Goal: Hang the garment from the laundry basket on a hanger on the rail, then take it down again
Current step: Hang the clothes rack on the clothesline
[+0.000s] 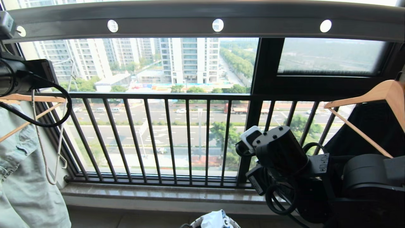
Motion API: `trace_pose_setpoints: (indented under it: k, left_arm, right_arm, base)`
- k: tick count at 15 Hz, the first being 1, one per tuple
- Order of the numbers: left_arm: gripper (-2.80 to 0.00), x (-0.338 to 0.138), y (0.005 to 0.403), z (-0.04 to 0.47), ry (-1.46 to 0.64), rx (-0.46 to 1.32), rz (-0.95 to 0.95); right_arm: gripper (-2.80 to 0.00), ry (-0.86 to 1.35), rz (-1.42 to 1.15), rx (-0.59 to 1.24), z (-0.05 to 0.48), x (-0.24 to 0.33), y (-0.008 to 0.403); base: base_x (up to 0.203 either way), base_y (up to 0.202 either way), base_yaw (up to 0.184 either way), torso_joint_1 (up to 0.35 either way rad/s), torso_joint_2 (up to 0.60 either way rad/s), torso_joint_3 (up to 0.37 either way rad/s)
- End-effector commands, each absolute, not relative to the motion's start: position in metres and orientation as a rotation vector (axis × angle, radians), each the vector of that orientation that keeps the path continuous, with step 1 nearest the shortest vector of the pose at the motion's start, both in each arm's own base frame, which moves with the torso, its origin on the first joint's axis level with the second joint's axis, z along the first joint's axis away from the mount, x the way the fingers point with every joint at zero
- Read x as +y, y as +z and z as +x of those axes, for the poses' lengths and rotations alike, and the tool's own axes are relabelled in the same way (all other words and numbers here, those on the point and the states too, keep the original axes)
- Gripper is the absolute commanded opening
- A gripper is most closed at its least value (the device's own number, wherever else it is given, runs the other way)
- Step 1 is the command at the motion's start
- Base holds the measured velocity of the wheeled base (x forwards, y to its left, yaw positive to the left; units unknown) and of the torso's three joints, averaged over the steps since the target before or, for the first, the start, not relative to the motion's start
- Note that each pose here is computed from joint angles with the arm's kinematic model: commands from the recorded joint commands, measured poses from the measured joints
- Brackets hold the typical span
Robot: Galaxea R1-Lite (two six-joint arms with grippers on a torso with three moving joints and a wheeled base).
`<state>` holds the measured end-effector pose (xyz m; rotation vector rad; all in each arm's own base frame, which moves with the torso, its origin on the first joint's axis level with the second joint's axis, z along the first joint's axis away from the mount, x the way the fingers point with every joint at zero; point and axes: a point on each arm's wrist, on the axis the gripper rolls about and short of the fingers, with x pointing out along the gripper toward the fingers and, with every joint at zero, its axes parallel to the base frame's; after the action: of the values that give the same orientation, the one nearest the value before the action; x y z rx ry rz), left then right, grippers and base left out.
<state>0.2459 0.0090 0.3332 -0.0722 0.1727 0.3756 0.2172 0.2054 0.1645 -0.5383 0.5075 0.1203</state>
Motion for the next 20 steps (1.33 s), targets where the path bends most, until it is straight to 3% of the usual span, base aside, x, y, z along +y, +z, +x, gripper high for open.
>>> trace_pose_setpoints:
  k: [1, 20]
  left_arm:
    - [-2.8, 0.009, 0.329, 0.253, 0.379, 0.188, -0.071]
    - [-2.8, 0.028, 0.318, 0.288, 0.41, 0.158, -0.091]
  right_arm:
    - [-2.8, 0.118, -0.543, 0.509, 0.217, 0.206, 0.163]
    - [-2.8, 0.118, -0.556, 0.523, 0.22, 0.209, 0.157]
  base:
    - [0.0, 0.0, 0.0, 0.0, 0.0, 0.0]
    - [0.0, 0.0, 0.0, 0.0, 0.0, 0.0]
